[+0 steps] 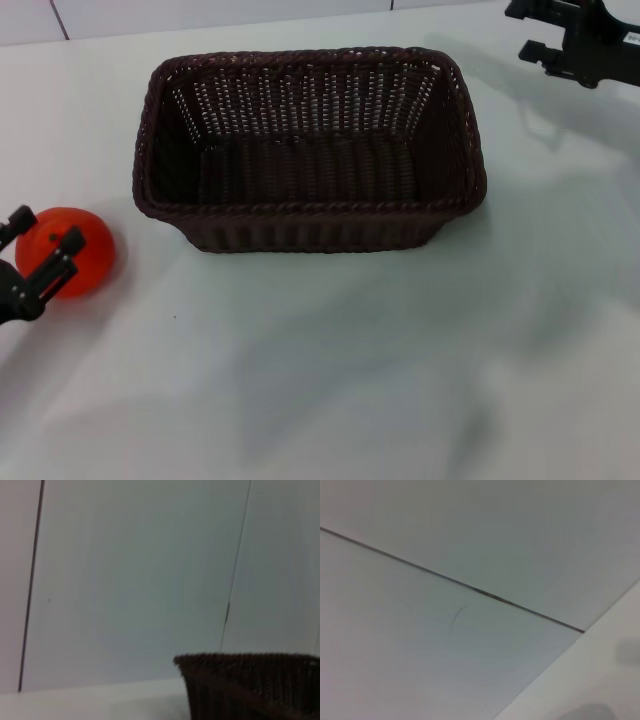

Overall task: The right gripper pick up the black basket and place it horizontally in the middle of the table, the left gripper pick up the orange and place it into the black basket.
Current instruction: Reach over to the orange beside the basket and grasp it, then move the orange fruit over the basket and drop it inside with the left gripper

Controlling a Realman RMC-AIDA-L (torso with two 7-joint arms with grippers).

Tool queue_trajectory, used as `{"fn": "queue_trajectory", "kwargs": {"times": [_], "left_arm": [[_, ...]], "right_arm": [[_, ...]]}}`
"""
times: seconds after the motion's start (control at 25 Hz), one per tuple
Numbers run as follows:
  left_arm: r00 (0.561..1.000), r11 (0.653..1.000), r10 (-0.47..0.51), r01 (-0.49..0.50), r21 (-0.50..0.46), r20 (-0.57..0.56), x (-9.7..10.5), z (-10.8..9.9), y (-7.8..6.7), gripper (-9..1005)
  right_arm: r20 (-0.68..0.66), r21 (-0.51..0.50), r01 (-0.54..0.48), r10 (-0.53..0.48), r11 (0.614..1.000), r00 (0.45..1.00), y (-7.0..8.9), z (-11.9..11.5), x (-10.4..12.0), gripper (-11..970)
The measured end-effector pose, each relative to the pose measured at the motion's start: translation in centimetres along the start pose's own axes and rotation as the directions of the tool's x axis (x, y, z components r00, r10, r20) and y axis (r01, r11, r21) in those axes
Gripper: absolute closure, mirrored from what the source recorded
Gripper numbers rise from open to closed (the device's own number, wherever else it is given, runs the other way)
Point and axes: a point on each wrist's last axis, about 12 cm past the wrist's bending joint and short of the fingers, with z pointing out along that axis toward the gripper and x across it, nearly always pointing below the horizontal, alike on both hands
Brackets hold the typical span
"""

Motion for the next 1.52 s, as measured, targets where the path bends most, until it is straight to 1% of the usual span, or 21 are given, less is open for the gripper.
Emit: {"fn": "queue_trajectory", "kwargs": {"times": [0.2,0.32,0.56,0.72,0.96,1.12,1.24,1.36,1.48,1.52], "left_arm": [[0.998,0.999,-0.003,0.001,-0.032,-0.055,0.8,0.2,0.1,273],[0.998,0.999,0.003,-0.006,-0.048,-0.067,0.9,0.4,0.2,328],[0.997,0.997,0.025,-0.030,-0.069,-0.079,0.9,0.5,0.6,598],[0.997,0.995,0.056,-0.061,-0.081,-0.058,0.7,0.7,0.4,784],[0.998,0.993,0.068,-0.068,-0.098,-0.009,0.0,0.9,0.2,830],[0.992,0.996,0.061,-0.053,-0.074,0.111,-1.4,0.8,-0.1,836],[0.974,0.998,0.046,-0.036,-0.048,0.220,-2.8,1.1,-0.3,837],[0.952,0.999,0.037,-0.040,0.003,0.304,-4.1,2.4,-0.8,836],[0.938,0.997,-0.017,-0.009,0.072,0.345,-5.4,4.7,-1.0,835],[0.936,0.995,-0.048,0.013,0.101,0.348,-5.8,5.8,-1.1,835]], "right_arm": [[0.010,0.013,0.007,-0.007,1.000,1.000,-0.5,0.6,-0.1,182],[0.012,0.015,0.005,-0.005,1.000,1.000,-0.5,0.8,-0.2,182],[0.009,0.012,-0.002,0.002,1.000,1.000,-0.3,0.6,-0.4,183],[0.006,0.010,-0.009,0.009,1.000,1.000,-0.1,0.5,-0.5,184],[0.007,0.010,-0.014,0.014,1.000,1.000,0.1,0.4,-0.6,185],[0.005,0.012,-0.017,0.017,1.000,1.000,0.1,0.4,-0.7,185],[0.004,0.025,-0.025,0.024,0.999,1.000,0.0,0.3,-0.8,186],[0.005,0.044,-0.029,0.029,0.999,1.000,-0.1,0.3,-1.0,187],[-0.003,0.068,-0.017,0.017,0.998,1.000,-0.3,0.4,-1.2,188],[-0.005,0.076,-0.011,0.011,0.997,1.000,-0.3,0.5,-1.3,188]]}}
